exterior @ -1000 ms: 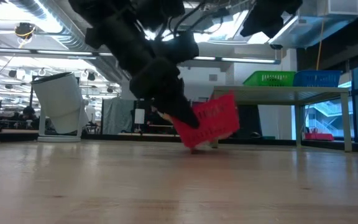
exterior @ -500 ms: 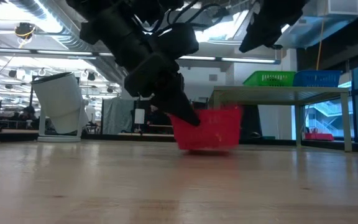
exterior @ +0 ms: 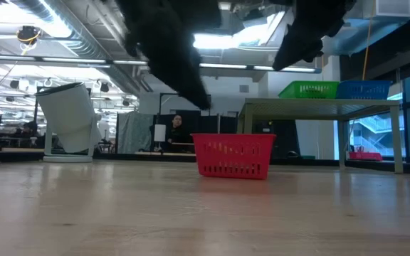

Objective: Pick & Place Office Desk Supplies
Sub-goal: Put the red bin with the sorted crayon boxes on the shelf

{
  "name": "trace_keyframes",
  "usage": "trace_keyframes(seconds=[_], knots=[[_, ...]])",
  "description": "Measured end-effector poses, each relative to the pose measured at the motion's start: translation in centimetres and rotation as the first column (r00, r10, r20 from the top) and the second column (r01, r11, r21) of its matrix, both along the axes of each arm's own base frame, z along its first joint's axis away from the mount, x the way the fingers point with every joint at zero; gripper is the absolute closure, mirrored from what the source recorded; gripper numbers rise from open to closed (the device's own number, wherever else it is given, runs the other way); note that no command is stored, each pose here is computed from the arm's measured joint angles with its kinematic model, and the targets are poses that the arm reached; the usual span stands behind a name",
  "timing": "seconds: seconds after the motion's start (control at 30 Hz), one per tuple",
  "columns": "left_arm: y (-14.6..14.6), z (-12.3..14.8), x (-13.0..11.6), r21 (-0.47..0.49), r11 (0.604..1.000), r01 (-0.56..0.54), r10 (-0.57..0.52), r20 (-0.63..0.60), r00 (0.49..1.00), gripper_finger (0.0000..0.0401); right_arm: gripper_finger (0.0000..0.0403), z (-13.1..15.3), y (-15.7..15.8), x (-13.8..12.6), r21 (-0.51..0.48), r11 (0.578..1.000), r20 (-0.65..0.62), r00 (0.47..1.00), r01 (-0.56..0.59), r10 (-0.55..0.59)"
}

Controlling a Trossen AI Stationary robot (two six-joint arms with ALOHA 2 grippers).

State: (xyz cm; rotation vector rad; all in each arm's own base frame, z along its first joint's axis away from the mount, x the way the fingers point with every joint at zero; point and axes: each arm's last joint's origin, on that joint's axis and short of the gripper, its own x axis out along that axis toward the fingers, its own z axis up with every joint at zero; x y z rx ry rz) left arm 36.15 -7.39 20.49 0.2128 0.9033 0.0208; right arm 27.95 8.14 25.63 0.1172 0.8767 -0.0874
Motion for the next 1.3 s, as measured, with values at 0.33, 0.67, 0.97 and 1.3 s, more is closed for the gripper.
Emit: trace_keyframes(seconds=[0.33,0.67,0.97,1.3], knots=[[-0.6,3.3,-5.0,-0.036,0.952,-0.305,0.29,-0.225,0.93,0.025,0.0248,-4.9,1.1,4.5,-0.077,0.987,0.011,0.99,-0.143,0.144],[-1.5,5.9,-9.1,0.068,0.9,-0.431,0.436,-0.205,0.876,0.0281,0.0191,-9.6,-0.1,6.6,-0.074,0.995,-0.08,0.995,-0.066,0.06],[-2.1,6.3,-9.6,0.088,0.9,-0.427,0.436,-0.159,0.886,0.03,0.024,-11.4,0.0,6.8,-0.034,0.998,-0.134,0.99,-0.056,0.051],[-2.0,6.4,-9.6,0.111,0.893,-0.436,0.448,-0.134,0.884,0.0308,0.0392,-11.4,0.1,6.8,-0.012,0.997,-0.143,0.987,-0.082,0.079]])
